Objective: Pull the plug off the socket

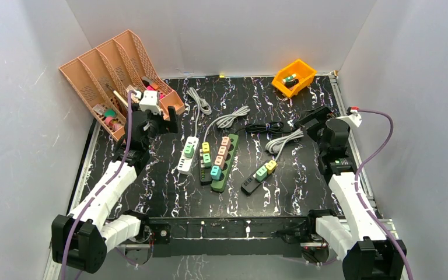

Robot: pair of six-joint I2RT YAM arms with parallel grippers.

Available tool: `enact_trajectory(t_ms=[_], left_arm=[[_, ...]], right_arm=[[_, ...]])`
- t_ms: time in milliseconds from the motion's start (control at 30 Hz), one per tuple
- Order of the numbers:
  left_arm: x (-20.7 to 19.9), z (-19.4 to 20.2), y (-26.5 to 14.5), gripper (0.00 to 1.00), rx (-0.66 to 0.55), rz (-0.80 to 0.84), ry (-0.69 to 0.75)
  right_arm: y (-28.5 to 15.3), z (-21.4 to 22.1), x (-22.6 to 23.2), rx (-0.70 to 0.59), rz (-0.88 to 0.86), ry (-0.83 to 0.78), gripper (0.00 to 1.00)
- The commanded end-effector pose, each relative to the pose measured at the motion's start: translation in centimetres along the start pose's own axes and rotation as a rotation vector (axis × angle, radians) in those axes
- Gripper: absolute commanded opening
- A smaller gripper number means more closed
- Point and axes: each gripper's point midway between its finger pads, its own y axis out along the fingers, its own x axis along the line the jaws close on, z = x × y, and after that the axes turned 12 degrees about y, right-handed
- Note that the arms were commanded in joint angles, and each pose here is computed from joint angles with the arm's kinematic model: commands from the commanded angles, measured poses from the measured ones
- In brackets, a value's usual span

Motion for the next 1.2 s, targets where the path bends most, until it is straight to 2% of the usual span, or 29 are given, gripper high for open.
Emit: enact_trajectory(t_ms=[0, 67, 100, 167, 200, 267, 300, 333, 367, 400, 467, 533, 633, 733, 800, 833, 933, 1033, 1167], left_arm=[[1.2, -2.3, -0.2, 0.98, -0.067, -0.056, -0.024], [1.7, -2.1, -0.2, 0.98, -0.053, -0.106, -0.148], [0.8, -2.5, -0.2, 0.98, -0.051, -0.059, -0.189], [-3.1, -4.2, -0.9, 0.98, -0.038, 0.201, -0.104], [-5.2, -5.0, -1.7, 0.98, -0.023, 0.344, -0.075], [-9.5, -5.9, -4.6, 0.98, 0.031, 0.665, -0.026], [-11.6, -6.0, -6.8, 0.98, 0.046, 0.854, 0.002], [-12.8, -6.1, -8.5, 0.98, 0.032, 0.985, 0.031], [-13.1, -6.1, -9.2, 0.98, 0.022, 1.017, 0.035], [-13.2, -6.1, -9.4, 0.98, 0.007, 1.021, 0.036], [-12.8, -5.7, -8.9, 0.98, 0.006, 0.963, 0.027], [-11.1, -5.5, -7.2, 0.98, 0.033, 0.805, 0.006], [-8.0, -4.6, -4.6, 0.98, 0.076, 0.588, -0.087], [-2.5, -1.9, -2.1, 0.98, 0.193, 0.333, -0.306], [1.0, 1.1, -1.4, 0.98, 0.272, 0.188, -0.48], [1.9, 2.1, -1.4, 0.98, 0.288, 0.15, -0.518], [2.6, 4.1, -1.6, 0.98, 0.321, 0.084, -0.55], [2.3, 5.1, -1.9, 0.98, 0.351, 0.079, -0.558], [2.7, 6.3, -2.6, 0.98, 0.401, 0.031, -0.556]], right_arm=[[-1.0, -2.2, 3.5, -0.055, -0.112, 0.038, 0.98], [-1.1, -1.8, 3.0, -0.054, -0.116, 0.046, 0.98], [-1.1, -2.1, 2.1, -0.081, -0.081, 0.063, 0.98], [-1.1, -2.8, -0.3, -0.148, 0.009, 0.106, 0.98], [-1.1, -3.0, 0.1, -0.15, -0.022, 0.052, 0.98], [-1.0, -2.6, 2.5, -0.085, -0.11, -0.081, 0.92], [-0.8, -1.5, 3.9, -0.009, -0.147, -0.119, 0.92], [-0.5, 0.0, 5.3, 0.07, -0.167, -0.154, 0.98], [0.3, 2.6, 5.2, 0.161, -0.11, -0.218, 0.98], [0.2, 4.5, 6.4, 0.188, -0.077, -0.311, 0.98], [-0.8, 8.2, 8.7, 0.154, -0.032, -0.535, 0.98], [-1.8, 11.7, 9.9, 0.137, -0.011, -0.704, 0.98], [-3.1, 16.9, 11.2, 0.29, -0.028, -0.837, 0.98], [-5.0, 21.2, 11.2, 0.403, -0.041, -0.831, 0.98], [-6.4, 23.1, 12.4, 0.422, -0.103, -0.795, 0.98], [-7.1, 24.0, 13.1, 0.438, -0.127, -0.767, 0.98], [-8.4, 27.4, 14.8, 0.52, -0.18, -0.727, 0.98], [-9.3, 31.2, 16.1, 0.562, -0.222, -0.785, 0.98], [-9.3, 35.6, 17.7, 0.642, -0.289, -0.787, 0.95]])
